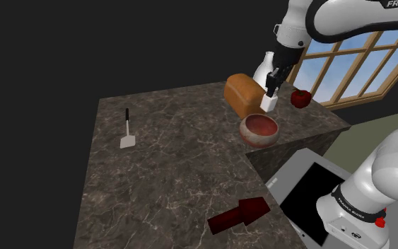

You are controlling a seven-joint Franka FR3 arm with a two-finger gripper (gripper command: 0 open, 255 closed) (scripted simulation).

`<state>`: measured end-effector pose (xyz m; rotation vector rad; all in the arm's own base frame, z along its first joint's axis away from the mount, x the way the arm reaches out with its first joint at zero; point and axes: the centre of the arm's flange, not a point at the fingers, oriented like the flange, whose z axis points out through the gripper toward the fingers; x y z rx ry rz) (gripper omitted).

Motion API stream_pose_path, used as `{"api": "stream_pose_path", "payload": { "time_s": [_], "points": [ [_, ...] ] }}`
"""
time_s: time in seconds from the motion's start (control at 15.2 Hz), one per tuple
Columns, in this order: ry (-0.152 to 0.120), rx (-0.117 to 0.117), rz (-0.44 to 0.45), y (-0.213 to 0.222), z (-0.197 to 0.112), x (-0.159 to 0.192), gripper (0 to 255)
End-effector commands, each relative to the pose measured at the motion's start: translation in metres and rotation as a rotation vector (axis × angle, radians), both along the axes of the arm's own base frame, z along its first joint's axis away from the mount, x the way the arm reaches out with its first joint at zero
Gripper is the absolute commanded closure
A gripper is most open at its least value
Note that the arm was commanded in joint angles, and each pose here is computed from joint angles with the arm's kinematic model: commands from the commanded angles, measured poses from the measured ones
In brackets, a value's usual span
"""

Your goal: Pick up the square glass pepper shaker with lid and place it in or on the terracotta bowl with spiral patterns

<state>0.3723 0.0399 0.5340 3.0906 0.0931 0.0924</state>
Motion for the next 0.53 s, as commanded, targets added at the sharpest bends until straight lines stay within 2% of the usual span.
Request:
{"api": "stream_pose_path", "payload": {
  "time_s": [0.0, 0.46],
  "points": [
    [0.0, 0.0, 0.0, 0.0, -0.011, 0.0, 255],
    [0.0, 0.0, 0.0, 0.0, -0.048, 0.0, 255]
  ]
}}
